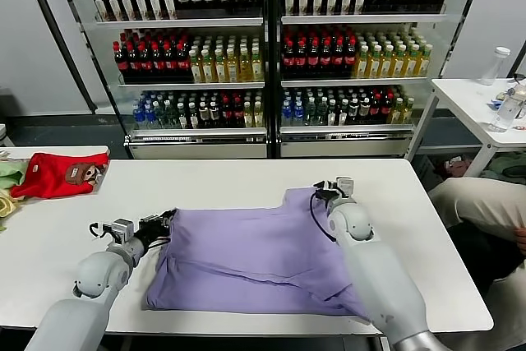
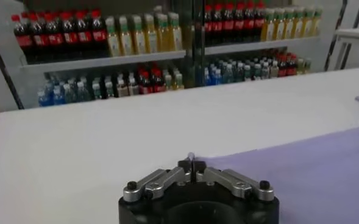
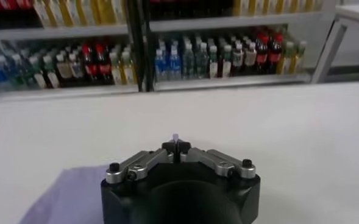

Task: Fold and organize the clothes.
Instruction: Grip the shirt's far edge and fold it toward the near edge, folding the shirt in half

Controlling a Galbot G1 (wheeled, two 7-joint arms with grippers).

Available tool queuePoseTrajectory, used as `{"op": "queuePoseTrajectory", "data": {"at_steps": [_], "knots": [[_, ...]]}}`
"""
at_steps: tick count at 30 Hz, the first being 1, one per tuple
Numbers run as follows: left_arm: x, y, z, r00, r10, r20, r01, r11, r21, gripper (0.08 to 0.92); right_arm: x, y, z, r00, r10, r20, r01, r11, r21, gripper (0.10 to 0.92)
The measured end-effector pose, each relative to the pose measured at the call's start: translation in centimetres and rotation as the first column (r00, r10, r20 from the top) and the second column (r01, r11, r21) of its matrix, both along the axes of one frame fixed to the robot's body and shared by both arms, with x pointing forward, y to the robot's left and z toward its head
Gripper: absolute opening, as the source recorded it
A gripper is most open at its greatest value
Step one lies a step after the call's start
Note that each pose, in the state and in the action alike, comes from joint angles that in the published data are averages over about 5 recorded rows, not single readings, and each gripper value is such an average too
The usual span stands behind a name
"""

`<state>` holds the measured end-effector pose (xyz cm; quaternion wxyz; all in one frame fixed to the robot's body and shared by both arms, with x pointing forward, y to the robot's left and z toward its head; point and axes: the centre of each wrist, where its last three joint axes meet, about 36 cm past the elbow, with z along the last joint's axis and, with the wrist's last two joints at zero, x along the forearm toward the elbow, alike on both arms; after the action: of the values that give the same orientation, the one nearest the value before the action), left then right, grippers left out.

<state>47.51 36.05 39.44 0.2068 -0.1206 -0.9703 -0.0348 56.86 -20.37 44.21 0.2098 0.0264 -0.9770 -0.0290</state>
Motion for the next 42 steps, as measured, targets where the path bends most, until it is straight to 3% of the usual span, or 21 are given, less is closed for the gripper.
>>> {"op": "queuePoseTrajectory", "data": {"at_steps": [9, 22, 42], "knots": [[-3.8, -0.3, 1.1, 0.9989, -0.014, 0.046, 0.015, 1.0, -0.011, 0.089, -7.4, -2.2, 1.2, 0.999, 0.03, 0.045, -0.03, 0.999, 0.013, 0.121], [-8.8, -1.1, 0.4, 0.9988, -0.018, 0.046, 0.019, 1.0, -0.018, 0.089, -15.9, -3.7, 2.2, 0.996, 0.066, 0.057, -0.066, 0.998, 0.007, 0.121], [-11.5, -1.2, -0.1, 0.9991, -0.026, 0.034, 0.026, 1.0, -0.008, 0.089, -21.7, -4.5, 3.1, 0.998, 0.067, 0.01, -0.067, 0.998, 0.004, 0.121]]}}
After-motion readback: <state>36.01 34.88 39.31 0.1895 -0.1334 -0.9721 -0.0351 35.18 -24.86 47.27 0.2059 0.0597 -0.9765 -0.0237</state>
